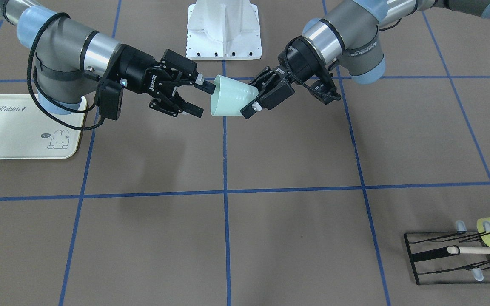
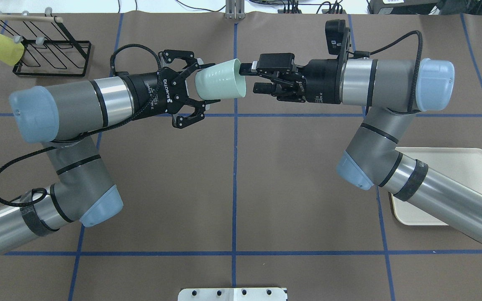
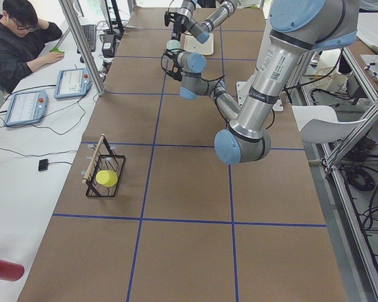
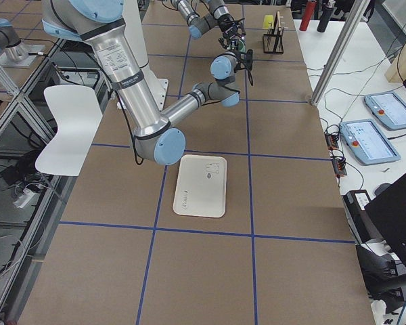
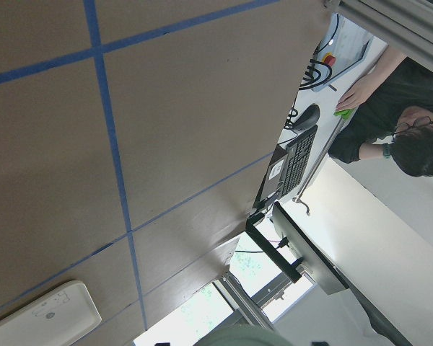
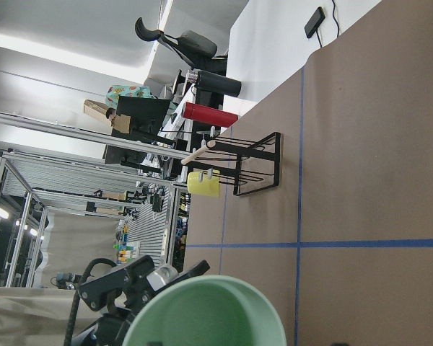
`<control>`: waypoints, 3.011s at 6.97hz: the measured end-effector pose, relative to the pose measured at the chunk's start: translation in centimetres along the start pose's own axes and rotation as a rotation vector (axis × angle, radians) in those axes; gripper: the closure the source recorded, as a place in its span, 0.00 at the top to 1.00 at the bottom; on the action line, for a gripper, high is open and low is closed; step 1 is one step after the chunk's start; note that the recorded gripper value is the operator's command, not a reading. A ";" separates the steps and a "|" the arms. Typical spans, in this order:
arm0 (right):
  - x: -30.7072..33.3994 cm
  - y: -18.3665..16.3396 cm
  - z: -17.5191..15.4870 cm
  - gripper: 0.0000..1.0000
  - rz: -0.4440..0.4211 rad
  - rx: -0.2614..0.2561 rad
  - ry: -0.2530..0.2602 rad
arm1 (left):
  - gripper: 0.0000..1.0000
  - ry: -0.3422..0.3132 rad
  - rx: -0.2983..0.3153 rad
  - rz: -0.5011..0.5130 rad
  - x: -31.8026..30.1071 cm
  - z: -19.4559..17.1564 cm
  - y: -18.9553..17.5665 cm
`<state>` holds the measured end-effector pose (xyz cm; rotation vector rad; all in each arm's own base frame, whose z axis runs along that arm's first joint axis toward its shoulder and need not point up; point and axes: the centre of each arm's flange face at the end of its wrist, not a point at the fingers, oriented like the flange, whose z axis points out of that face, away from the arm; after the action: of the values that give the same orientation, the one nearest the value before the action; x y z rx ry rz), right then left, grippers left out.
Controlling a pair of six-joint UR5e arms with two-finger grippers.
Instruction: Left arm grabs green cup and hands to right arm on tray
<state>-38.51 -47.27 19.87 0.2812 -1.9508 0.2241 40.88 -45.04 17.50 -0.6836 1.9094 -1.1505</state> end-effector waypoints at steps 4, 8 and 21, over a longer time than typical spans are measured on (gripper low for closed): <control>0.2 0.3 0.1 0.66 0.002 -0.009 0.004 | 0.38 -0.007 0.000 -0.001 -0.2 -0.2 -0.2; 0.3 0.2 0.3 0.64 0.000 -0.008 0.005 | 0.38 -0.005 -0.014 -0.006 -0.2 -0.4 0.7; 0.6 0.4 0.3 0.23 0.000 -0.014 0.011 | 0.38 -0.018 -0.026 -0.028 -1.1 0.0 1.7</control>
<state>-39.18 -47.00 20.30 0.2708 -1.9411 0.2113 41.44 -43.45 16.39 -0.7347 1.9083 -1.1354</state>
